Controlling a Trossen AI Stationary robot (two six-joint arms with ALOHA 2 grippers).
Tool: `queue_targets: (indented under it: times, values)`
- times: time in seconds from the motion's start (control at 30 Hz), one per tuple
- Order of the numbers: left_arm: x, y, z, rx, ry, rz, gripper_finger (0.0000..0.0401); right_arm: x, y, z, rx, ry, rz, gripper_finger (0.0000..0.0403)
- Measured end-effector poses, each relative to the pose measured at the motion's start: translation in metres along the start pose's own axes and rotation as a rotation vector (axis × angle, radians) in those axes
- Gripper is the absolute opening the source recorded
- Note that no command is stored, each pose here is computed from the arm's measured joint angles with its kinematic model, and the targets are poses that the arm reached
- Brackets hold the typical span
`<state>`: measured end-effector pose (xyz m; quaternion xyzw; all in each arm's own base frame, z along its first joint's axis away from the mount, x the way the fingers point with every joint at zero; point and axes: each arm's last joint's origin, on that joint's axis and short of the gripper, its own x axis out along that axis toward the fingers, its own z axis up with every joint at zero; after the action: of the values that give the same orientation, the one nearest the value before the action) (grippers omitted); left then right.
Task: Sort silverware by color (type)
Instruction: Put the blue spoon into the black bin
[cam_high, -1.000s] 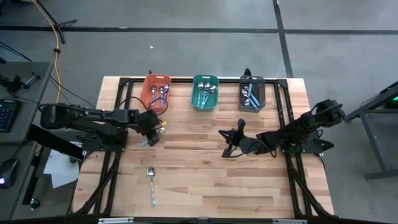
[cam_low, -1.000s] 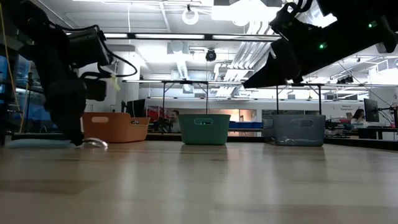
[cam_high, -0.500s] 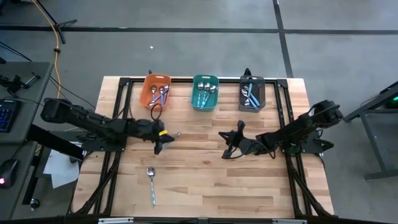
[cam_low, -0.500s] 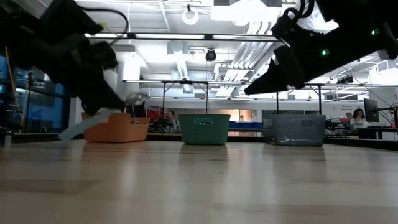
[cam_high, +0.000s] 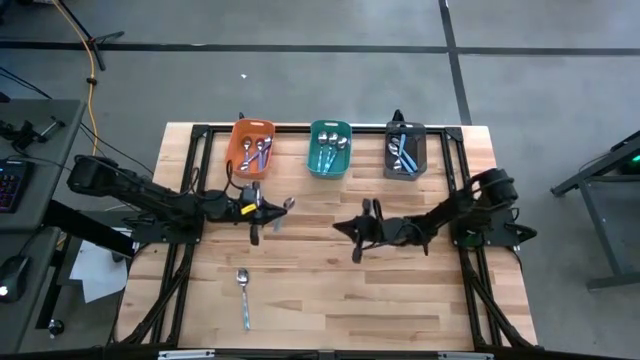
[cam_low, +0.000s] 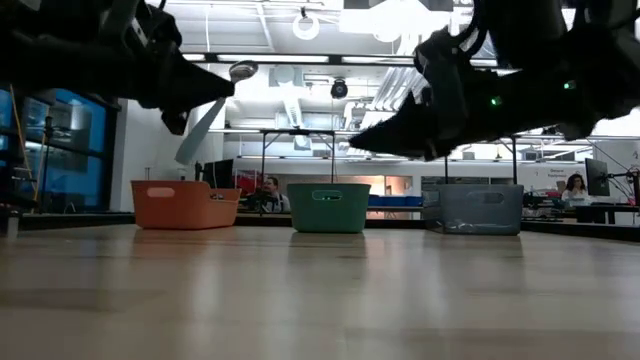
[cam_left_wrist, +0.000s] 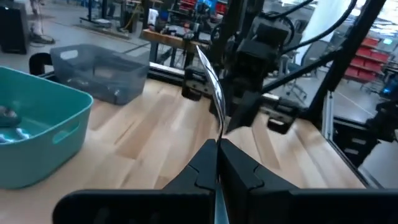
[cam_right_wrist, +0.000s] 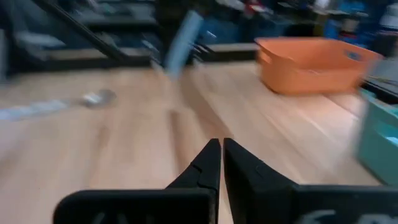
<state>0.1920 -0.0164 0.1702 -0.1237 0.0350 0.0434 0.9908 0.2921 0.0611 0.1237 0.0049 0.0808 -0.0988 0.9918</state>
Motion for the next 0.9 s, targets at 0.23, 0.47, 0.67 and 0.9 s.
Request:
queue_targets:
  times: [0.23,0.47,0.67,0.9]
  values:
    - [0.012,0.0,-0.007,0.019,-0.07,-0.012,0.0,0.022,-0.001,-0.007,0.062,-0.08,0.065,0.006]
    - [0.025,-0.002,-0.016,0.033,-0.179,-0.072,0.0,0.062,0.004,0.01,0.132,-0.158,0.067,0.0147]
    - [0.04,-0.005,-0.018,0.048,-0.199,-0.125,0.0,0.079,0.002,0.03,0.141,-0.218,0.159,0.0181]
    - [0.052,-0.01,-0.014,0.072,-0.217,-0.151,0.0,0.092,0.001,0.039,0.106,-0.184,0.165,0.016]
